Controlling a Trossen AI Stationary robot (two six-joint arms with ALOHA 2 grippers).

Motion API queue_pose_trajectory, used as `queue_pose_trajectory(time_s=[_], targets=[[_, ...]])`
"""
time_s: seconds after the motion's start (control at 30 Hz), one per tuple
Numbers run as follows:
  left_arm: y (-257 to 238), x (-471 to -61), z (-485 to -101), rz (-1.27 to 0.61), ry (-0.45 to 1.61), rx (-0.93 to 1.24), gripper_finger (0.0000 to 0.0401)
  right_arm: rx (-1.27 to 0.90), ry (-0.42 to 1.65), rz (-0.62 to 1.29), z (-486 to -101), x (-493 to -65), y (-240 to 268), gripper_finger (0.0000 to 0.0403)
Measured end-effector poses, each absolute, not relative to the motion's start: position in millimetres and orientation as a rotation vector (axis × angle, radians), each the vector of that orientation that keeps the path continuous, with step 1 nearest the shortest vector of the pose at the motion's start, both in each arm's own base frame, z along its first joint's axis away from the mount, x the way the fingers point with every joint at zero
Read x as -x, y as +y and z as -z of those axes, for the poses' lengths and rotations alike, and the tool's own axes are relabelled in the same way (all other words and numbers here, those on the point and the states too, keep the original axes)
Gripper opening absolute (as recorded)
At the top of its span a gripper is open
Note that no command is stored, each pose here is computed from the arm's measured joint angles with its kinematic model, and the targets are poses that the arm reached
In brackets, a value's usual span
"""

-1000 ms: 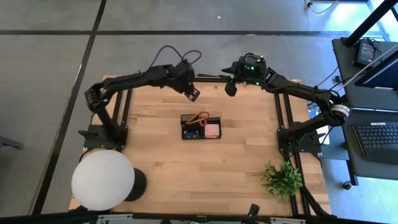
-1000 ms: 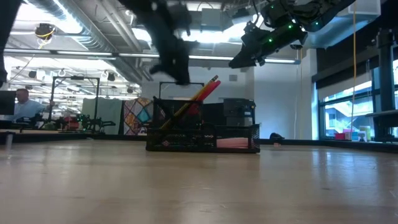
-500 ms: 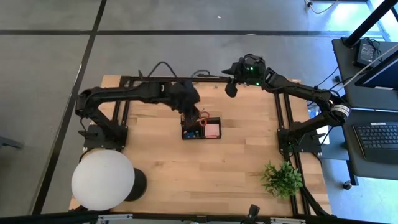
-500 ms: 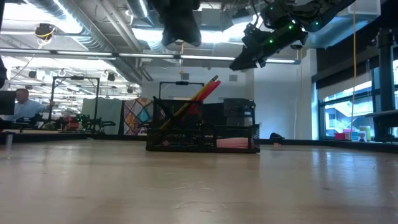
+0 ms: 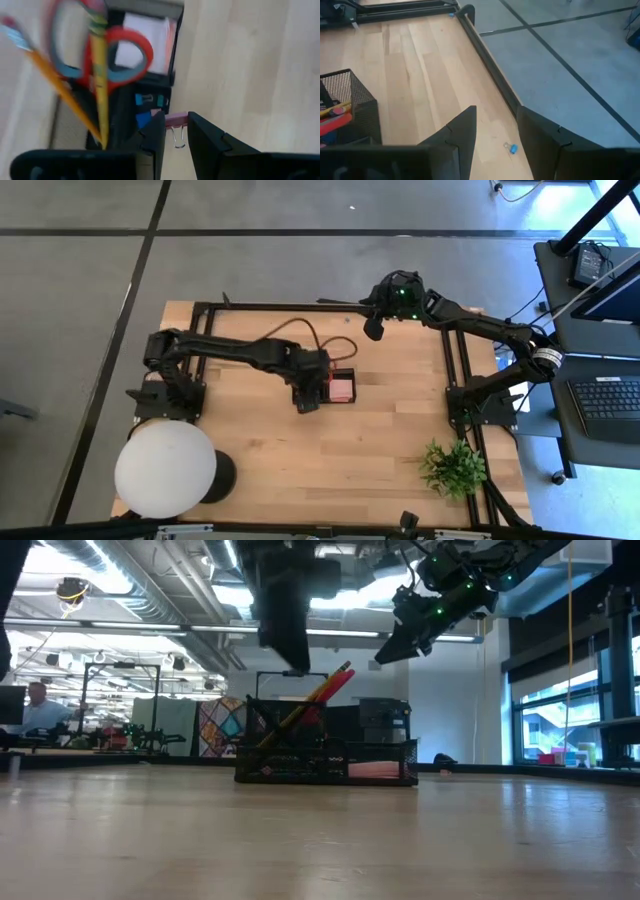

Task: Pick and place office supplies into organizer
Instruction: Put the pink binder clip into the desk organizer

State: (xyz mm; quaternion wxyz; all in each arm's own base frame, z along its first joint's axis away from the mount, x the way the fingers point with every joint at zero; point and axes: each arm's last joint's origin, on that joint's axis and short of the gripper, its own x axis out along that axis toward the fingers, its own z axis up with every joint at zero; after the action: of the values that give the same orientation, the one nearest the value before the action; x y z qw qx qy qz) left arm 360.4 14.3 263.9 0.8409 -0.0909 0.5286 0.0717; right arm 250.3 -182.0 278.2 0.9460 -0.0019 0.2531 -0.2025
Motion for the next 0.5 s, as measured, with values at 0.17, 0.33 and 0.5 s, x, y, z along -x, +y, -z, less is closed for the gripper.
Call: queue_pose_trajectory(time_s=[0.17,0.33,0.5], targets=[[14,-370,-242,-0.112,1.182,0.223,0.0072,0.002,0.515,0.413,-278,-250,-182,0.0145],[21,-371,-238,-0.102,1.193,0.223,0.0072,0.002,0.515,0.412,-278,-250,-182,0.0145],[26,-370,-238,-0.114,1.197,0.204,0.0072,0.001,0.516,0.412,-278,-250,-182,0.0145]])
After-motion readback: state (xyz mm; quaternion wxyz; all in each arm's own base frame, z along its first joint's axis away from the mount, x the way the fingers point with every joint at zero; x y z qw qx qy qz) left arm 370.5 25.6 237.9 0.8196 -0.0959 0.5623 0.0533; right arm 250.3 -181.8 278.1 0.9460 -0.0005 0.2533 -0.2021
